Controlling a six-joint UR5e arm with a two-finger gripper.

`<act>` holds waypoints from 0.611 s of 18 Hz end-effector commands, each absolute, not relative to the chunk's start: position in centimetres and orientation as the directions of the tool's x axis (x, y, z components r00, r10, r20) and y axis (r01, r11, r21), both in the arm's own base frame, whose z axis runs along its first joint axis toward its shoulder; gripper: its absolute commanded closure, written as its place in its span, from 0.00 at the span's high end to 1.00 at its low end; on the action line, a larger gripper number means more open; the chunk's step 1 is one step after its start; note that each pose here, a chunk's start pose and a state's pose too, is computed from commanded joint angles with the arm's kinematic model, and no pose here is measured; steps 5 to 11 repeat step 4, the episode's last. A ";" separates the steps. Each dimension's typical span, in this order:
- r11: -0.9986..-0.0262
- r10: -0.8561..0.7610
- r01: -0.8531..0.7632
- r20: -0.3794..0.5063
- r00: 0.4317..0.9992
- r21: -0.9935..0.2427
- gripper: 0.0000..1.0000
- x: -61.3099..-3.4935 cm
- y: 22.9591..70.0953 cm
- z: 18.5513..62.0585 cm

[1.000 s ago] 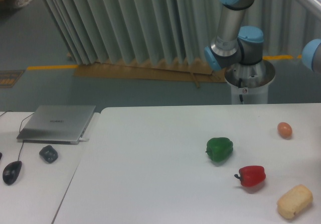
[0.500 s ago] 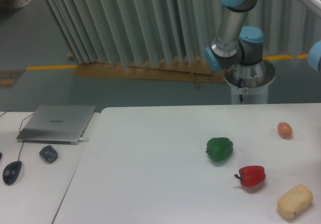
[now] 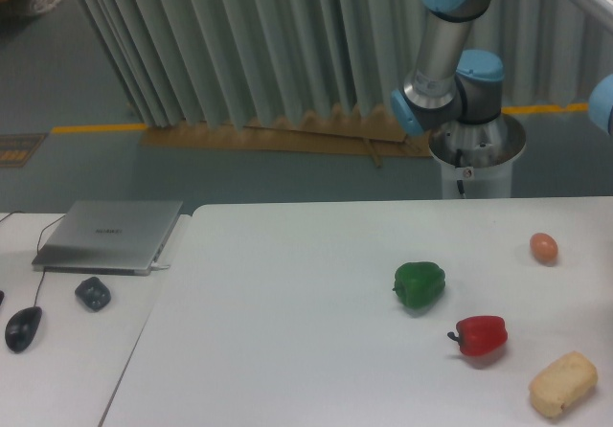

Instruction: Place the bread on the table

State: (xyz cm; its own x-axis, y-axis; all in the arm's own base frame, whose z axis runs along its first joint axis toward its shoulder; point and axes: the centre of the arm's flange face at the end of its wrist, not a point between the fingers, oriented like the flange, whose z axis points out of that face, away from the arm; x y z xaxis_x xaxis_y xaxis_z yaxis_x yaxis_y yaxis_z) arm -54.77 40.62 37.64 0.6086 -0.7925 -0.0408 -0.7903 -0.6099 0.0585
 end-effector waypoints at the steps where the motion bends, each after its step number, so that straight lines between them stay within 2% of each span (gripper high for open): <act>1: -0.610 -0.792 -0.790 -0.039 0.609 0.058 1.00 -54.7 40.6 37.6; 11: -0.610 -0.792 -0.790 -0.039 0.609 0.058 1.00 -54.7 40.6 37.6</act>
